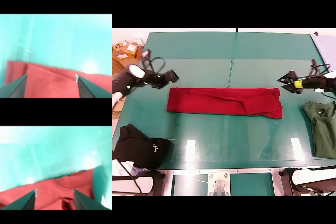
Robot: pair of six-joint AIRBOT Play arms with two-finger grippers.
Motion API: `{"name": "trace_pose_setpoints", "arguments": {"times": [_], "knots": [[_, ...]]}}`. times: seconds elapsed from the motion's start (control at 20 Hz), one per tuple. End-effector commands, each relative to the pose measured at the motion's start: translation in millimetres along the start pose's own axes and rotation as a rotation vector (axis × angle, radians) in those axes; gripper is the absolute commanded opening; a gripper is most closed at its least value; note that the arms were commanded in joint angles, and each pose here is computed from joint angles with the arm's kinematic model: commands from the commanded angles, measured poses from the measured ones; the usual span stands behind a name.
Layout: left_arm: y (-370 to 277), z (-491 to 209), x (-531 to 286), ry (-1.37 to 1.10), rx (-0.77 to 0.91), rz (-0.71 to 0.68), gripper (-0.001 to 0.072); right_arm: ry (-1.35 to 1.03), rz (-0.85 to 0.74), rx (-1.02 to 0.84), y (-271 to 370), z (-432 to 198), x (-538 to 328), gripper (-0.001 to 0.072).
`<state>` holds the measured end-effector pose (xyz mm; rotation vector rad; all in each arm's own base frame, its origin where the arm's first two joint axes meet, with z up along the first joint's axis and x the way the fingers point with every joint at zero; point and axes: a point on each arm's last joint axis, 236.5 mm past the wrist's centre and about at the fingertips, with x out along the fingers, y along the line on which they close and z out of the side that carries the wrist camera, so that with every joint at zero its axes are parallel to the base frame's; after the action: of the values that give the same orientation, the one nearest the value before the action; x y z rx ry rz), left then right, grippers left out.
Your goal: Fold the shirts.
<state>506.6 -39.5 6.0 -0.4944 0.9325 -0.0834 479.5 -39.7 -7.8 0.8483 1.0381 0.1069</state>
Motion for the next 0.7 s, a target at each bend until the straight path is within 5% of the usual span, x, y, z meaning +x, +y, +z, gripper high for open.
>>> {"name": "trace_pose_setpoints", "arguments": {"times": [0.0, 0.1, 0.65], "knots": [[19, 11, -26, 0.067, -0.065, 0.004, 0.0709, 0.067, 0.027, -0.050, -27, 2, -40, 0.0552], [25, 2, -33, 0.123, -0.078, 0.004, 0.0709, 0.121, 0.026, -0.046, -52, -12, -50, 0.0658], [15, -10, -33, 0.174, -0.084, -0.022, 0.0709, 0.383, 0.305, 0.005, -62, -73, 29, 0.0658]]}}
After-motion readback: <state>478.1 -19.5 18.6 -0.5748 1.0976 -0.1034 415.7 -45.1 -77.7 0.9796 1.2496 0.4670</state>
